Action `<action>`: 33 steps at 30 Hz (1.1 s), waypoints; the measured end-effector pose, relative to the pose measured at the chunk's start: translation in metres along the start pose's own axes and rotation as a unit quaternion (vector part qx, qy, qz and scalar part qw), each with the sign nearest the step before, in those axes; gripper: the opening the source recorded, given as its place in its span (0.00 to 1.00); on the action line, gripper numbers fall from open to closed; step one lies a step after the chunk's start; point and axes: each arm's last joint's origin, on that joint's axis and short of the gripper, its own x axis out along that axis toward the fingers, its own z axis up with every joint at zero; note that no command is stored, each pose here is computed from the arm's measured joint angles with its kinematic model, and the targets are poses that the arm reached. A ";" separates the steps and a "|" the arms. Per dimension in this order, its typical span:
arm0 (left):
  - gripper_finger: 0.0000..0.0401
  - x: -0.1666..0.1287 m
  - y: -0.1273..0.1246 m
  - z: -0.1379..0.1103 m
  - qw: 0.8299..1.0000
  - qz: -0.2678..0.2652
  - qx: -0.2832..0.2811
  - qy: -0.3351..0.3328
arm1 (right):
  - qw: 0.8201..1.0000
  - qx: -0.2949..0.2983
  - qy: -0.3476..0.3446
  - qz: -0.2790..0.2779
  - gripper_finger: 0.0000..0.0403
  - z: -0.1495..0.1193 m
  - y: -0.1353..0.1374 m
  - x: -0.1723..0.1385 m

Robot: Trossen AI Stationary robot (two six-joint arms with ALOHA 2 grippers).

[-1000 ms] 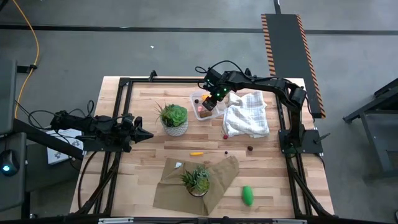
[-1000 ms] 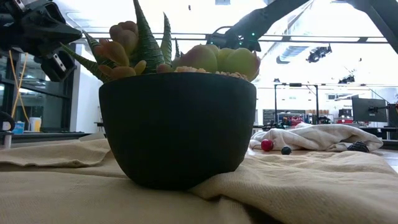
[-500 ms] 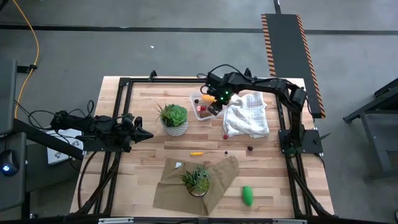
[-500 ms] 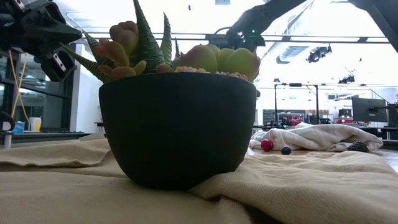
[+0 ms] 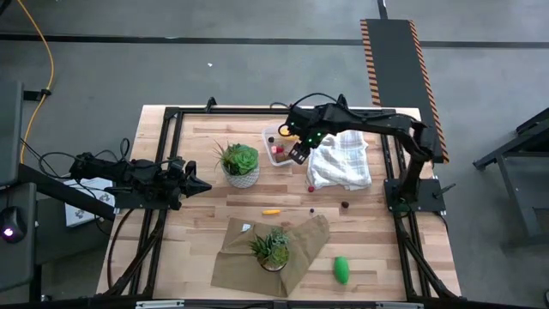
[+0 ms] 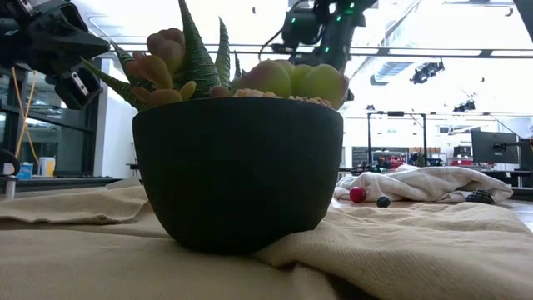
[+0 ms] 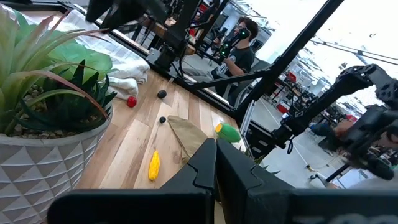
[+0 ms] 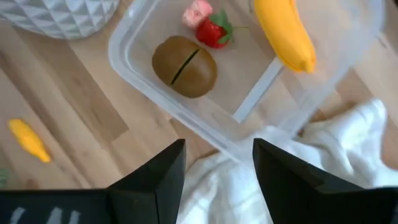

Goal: Pick and placing Produce into tupperware
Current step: Put the blackberry into the transparent bin

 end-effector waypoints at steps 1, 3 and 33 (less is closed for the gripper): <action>0.00 0.000 0.000 0.000 1.000 0.000 0.000 0.000 | 1.000 0.005 -0.004 0.001 0.44 -0.002 0.001 -0.006; 0.00 0.000 0.000 0.000 1.000 0.000 0.000 0.000 | 1.000 0.012 -0.006 -0.001 0.44 -0.007 0.001 -0.017; 0.00 0.000 0.000 0.000 1.000 0.000 0.000 0.000 | 0.981 0.190 -0.001 0.027 0.44 -0.157 -0.011 -0.037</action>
